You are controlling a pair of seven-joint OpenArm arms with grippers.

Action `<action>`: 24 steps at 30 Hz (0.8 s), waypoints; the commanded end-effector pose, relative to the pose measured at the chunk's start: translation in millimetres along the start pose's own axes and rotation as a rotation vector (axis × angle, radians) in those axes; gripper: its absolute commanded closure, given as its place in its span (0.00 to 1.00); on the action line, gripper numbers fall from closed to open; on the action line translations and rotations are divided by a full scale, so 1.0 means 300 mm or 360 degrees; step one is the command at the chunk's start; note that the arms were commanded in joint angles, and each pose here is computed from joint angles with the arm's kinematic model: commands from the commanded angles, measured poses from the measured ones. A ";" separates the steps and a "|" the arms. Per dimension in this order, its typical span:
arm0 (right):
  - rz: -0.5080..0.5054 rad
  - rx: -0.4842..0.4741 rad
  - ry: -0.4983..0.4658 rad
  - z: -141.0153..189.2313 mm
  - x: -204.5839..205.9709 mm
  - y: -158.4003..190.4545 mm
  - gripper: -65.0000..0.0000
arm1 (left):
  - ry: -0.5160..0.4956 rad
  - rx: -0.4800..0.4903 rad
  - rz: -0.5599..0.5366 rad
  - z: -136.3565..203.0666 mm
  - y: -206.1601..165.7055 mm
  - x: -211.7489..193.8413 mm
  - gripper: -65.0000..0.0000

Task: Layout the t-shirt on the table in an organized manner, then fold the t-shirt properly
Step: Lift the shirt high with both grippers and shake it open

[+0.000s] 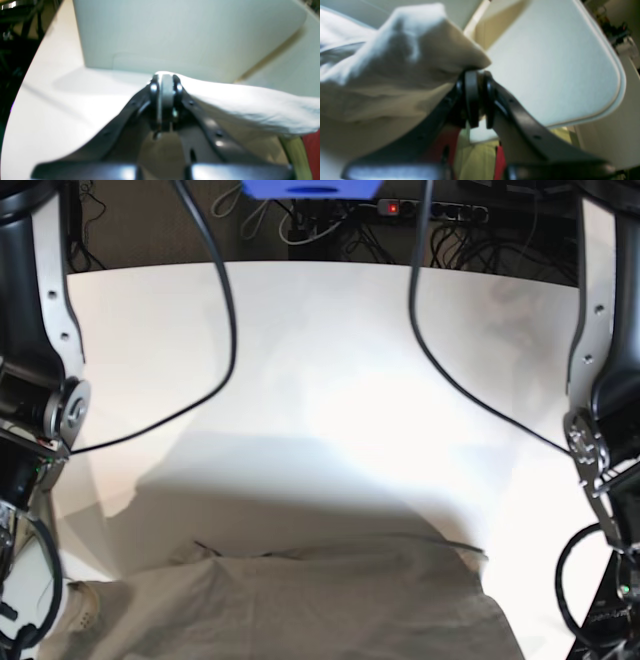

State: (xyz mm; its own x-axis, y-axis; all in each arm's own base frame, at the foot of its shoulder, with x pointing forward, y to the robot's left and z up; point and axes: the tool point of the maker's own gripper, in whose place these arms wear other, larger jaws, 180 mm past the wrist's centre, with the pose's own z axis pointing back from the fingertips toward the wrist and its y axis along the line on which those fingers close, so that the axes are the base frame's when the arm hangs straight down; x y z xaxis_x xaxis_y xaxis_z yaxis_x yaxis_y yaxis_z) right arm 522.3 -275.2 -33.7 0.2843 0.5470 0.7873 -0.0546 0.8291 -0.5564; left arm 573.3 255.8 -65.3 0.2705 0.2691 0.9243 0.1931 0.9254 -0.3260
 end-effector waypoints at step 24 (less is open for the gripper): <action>-0.0065 0.0268 0.0232 0.396 -0.621 0.464 0.98 | 0.0345 -0.0113 0.0370 0.440 0.194 -0.580 1.00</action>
State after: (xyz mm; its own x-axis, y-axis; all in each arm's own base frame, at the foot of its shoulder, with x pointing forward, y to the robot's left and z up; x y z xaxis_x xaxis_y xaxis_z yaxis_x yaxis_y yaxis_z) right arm 337.8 -249.3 -251.3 0.5001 0.4797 0.7210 -0.2113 0.8750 -0.4356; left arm 400.8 291.6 -254.3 0.5896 0.3934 0.7054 0.1192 0.8214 -0.5578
